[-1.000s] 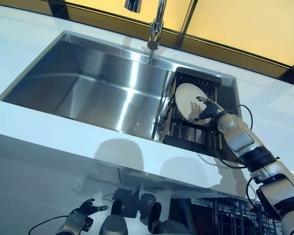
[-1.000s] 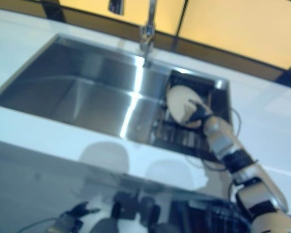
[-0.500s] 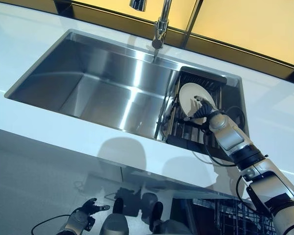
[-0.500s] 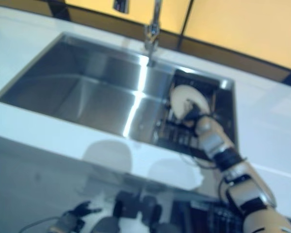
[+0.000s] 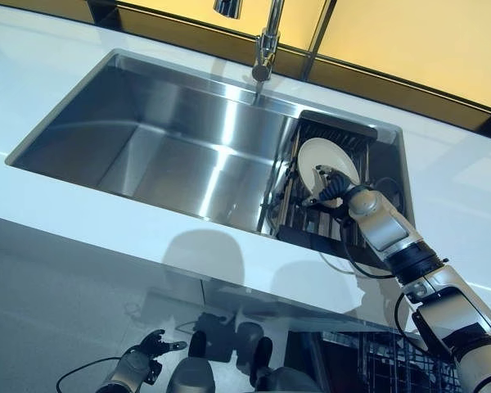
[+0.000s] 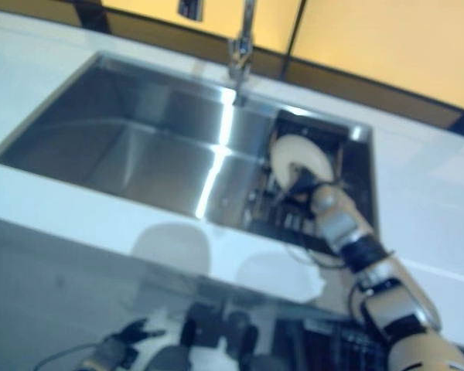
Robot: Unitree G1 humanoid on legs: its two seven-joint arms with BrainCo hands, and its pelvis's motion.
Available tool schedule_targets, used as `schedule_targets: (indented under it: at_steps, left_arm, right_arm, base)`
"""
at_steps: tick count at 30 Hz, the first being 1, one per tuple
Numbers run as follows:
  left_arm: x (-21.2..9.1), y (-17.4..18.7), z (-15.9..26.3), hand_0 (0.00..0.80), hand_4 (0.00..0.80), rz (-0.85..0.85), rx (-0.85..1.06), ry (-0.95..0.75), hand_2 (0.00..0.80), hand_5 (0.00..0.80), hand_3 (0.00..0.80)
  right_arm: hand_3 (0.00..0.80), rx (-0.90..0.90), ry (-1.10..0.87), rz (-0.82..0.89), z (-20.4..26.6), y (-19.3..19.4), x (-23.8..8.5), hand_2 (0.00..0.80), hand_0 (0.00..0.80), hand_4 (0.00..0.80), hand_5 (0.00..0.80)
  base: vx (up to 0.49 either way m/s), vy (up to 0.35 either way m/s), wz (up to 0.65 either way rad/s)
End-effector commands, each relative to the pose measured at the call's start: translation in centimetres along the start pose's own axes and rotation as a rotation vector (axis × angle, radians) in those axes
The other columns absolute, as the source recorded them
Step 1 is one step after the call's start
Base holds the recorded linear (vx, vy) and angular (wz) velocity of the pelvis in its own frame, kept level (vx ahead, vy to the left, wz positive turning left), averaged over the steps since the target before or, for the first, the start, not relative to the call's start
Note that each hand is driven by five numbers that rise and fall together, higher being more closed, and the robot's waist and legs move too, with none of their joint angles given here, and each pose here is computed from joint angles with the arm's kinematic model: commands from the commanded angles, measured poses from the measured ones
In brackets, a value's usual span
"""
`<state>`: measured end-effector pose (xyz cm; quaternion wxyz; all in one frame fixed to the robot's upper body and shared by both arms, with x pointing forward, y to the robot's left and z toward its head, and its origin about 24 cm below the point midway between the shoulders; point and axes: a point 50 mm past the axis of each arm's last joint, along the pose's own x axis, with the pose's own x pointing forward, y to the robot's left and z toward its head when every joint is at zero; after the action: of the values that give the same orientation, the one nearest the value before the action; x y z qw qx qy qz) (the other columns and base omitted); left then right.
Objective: Take plates into dishwasher
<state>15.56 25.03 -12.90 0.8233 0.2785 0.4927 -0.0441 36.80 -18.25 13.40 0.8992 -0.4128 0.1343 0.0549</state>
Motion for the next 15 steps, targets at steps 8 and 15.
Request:
schedule_targets:
  at_steps: [8, 15]
  left_arm:
    - [0.2, -1.1, 1.2, 0.0, 0.0, -0.027, 0.062, -0.028, 0.0, 0.0, 0.0]
    - [0.4, -1.4, 2.2, 0.0, 0.0, -0.035, 0.066, -0.051, 0.0, 0.0, 0.0]
  right_arm:
    - [0.0, 0.03, 0.028, -0.186, 0.8, -0.2, 0.3, 0.0, 0.0, 0.0, 0.0]
    - [0.0, 0.04, 0.092, -0.24, 1.0, 0.7, 1.0, 0.0, 0.0, 0.0, 0.0]
  base:
    - [0.0, 0.0, 0.0]
    - [-0.018, 0.002, 0.04]
